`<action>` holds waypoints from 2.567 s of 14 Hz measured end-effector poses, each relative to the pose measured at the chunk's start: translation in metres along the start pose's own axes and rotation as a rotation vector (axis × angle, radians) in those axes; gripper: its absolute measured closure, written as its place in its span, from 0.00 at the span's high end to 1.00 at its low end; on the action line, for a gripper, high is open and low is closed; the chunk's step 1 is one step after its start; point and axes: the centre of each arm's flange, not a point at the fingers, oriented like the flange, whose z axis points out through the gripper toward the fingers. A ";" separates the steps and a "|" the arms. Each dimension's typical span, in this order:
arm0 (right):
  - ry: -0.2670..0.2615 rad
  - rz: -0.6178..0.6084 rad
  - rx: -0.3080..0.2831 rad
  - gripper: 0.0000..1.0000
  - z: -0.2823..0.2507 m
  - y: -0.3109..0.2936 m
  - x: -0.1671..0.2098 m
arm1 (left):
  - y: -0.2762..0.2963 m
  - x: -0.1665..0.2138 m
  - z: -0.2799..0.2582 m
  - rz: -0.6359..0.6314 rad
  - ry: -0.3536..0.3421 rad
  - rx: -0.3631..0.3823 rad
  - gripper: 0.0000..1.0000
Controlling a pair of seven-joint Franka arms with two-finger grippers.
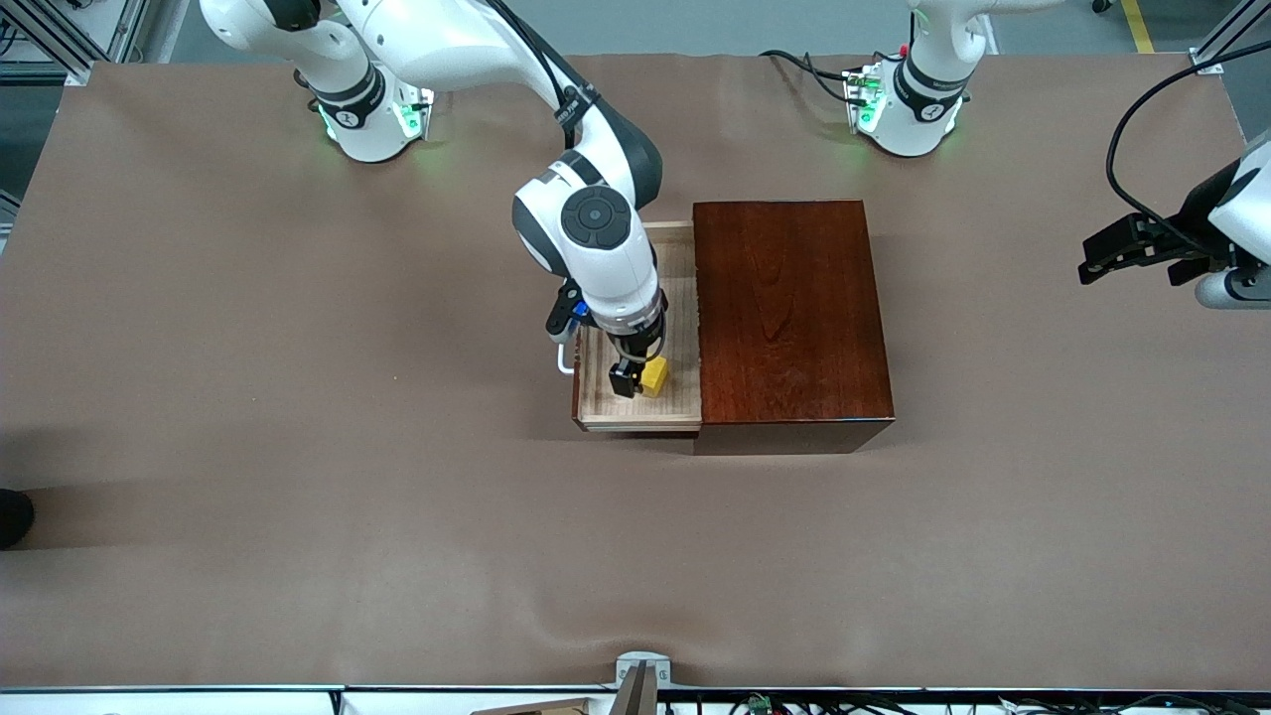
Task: Open drawer, take yellow block, close drawer
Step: 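Lower the right gripper onto the yellow cube and close it, then lift the yellow cube with the right gripper and carry it away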
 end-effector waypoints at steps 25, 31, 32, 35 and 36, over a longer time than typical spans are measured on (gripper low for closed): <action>-0.019 -0.139 -0.006 0.56 -0.122 -0.032 0.014 | -0.002 0.001 0.013 -0.003 -0.050 0.000 1.00; 0.062 -0.639 -0.143 0.56 -0.229 -0.081 0.105 | 0.001 0.002 0.015 -0.052 -0.053 0.001 1.00; 0.070 -0.714 -0.174 0.56 -0.237 -0.097 0.127 | 0.002 0.002 0.016 -0.063 -0.055 0.002 1.00; 0.054 -0.900 -0.223 0.56 -0.254 -0.152 0.204 | 0.005 0.006 0.024 -0.100 -0.070 0.003 1.00; 0.046 -0.955 -0.230 0.56 -0.258 -0.168 0.233 | 0.006 0.007 0.026 -0.113 -0.074 0.004 1.00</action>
